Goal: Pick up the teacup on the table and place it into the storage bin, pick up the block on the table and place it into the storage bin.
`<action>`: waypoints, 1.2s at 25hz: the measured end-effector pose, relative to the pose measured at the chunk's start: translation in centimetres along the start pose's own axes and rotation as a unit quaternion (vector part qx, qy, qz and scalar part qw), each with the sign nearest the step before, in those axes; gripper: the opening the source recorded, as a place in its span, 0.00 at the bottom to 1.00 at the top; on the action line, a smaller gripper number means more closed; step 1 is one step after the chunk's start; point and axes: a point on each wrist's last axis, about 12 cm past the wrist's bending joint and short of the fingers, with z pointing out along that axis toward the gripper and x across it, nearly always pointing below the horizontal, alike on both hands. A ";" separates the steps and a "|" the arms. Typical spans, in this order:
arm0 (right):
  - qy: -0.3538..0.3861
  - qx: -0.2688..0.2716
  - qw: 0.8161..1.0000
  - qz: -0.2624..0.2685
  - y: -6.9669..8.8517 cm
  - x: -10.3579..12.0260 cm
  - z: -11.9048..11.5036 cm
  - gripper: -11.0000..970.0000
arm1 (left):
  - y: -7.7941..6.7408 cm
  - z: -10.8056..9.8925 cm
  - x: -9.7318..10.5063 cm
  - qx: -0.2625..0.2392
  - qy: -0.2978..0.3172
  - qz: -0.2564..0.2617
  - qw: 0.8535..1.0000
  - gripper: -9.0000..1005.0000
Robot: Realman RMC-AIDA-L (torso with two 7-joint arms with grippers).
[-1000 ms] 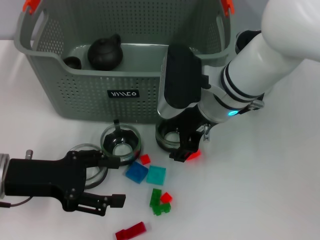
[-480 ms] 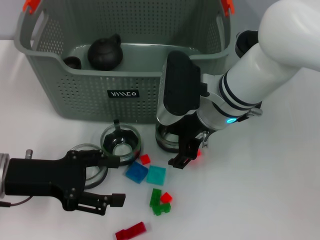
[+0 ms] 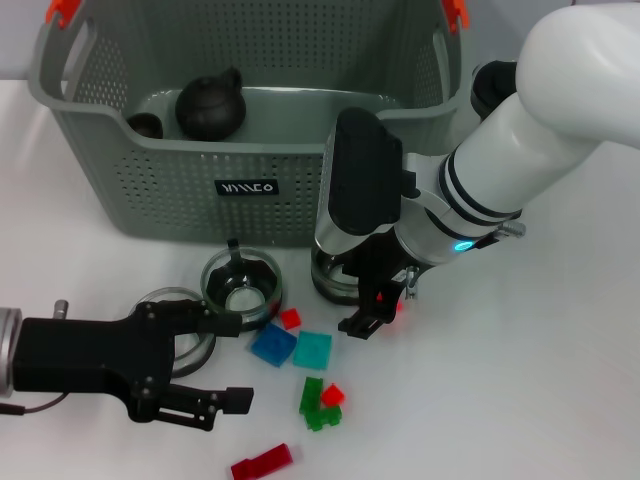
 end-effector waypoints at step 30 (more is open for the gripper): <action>-0.018 -0.023 1.000 -0.001 0.8 -0.7 -1.8 0.07 | -0.2 -0.3 0.2 -0.001 -0.002 -0.004 1.000 0.86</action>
